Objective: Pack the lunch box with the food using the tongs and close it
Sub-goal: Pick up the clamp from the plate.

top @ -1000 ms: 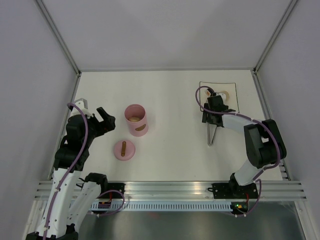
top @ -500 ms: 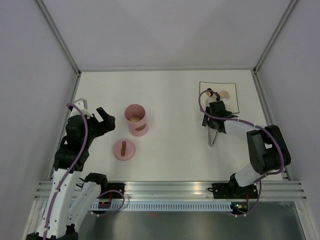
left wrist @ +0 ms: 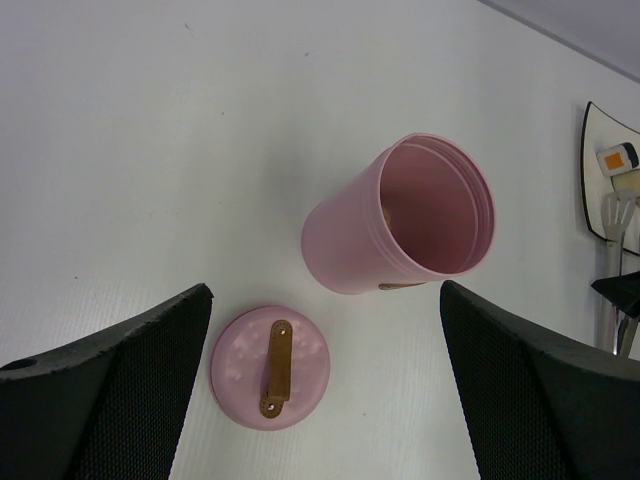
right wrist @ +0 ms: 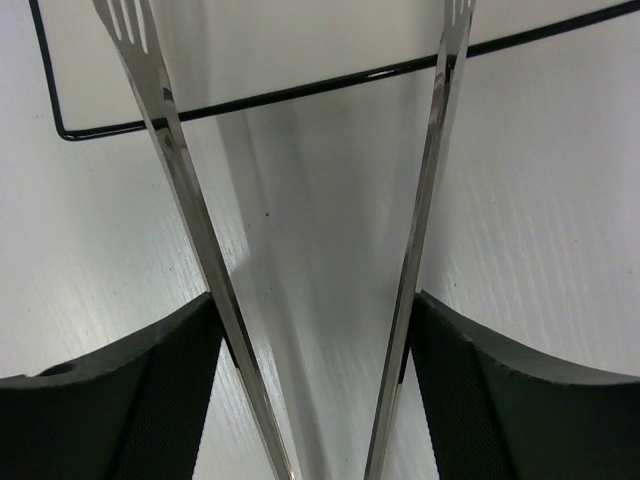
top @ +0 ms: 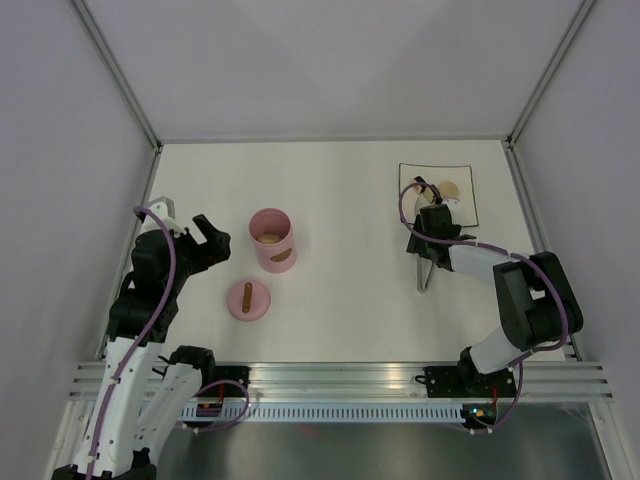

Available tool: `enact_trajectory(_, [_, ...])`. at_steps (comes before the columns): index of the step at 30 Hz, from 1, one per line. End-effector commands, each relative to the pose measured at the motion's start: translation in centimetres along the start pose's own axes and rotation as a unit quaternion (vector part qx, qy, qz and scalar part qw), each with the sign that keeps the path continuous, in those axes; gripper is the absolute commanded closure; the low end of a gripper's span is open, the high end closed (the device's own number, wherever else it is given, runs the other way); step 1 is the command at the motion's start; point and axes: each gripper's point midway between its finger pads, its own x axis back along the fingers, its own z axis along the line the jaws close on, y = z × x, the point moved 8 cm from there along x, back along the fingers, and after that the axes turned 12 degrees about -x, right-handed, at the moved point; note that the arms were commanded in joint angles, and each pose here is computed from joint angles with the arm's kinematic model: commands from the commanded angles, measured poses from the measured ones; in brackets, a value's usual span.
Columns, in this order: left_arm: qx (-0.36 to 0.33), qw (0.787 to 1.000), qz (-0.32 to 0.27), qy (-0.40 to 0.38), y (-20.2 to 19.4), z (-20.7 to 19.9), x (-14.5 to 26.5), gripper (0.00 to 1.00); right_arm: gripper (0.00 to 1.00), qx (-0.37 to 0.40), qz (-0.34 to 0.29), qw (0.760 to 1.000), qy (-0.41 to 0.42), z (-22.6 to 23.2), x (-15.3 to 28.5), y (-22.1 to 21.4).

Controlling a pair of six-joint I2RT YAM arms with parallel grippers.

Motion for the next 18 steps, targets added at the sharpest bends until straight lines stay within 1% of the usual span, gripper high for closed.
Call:
enact_trajectory(1, [-0.018,1.000,-0.015,-0.008,0.4,-0.1,-0.2,0.00,0.28,-0.009,0.007,1.000,0.003,0.0,-0.6,-0.9])
enact_trajectory(3, [-0.018,1.000,-0.014,-0.007,0.3,0.0,-0.2,0.00,0.35,-0.006,0.006,1.000,-0.005,-0.3,-0.7,-1.0])
enact_trajectory(4, [-0.018,1.000,-0.014,-0.008,0.4,0.0,-0.2,0.00,0.41,-0.007,0.005,1.000,-0.009,-0.3,-0.6,-0.8])
enact_trajectory(8, [-0.019,1.000,-0.012,-0.008,0.3,-0.1,-0.3,0.00,0.53,0.001,0.000,1.000,-0.018,-0.3,-0.1,-0.1])
enact_trajectory(10, [-0.019,1.000,-0.012,-0.008,0.3,-0.1,-0.3,0.00,0.56,0.006,-0.004,1.000,-0.024,0.0,0.4,0.7])
enact_trajectory(14, [-0.019,1.000,-0.011,-0.008,0.3,-0.1,-0.3,0.00,0.58,0.008,-0.023,1.000,0.002,1.3,2.1,3.0])
enact_trajectory(16, [-0.019,1.000,-0.010,-0.007,0.3,-0.1,-0.4,0.00,0.58,0.019,-0.026,0.999,0.018,2.2,3.0,4.4])
enact_trajectory(17, [-0.019,1.000,-0.010,-0.008,0.3,-0.1,-0.4,0.00,0.59,0.028,-0.014,0.999,0.013,2.2,3.4,4.6])
enact_trajectory(18, [-0.019,1.000,-0.010,-0.009,0.3,-0.1,-0.4,0.00,0.58,0.026,-0.023,0.999,0.023,3.0,3.9,6.0])
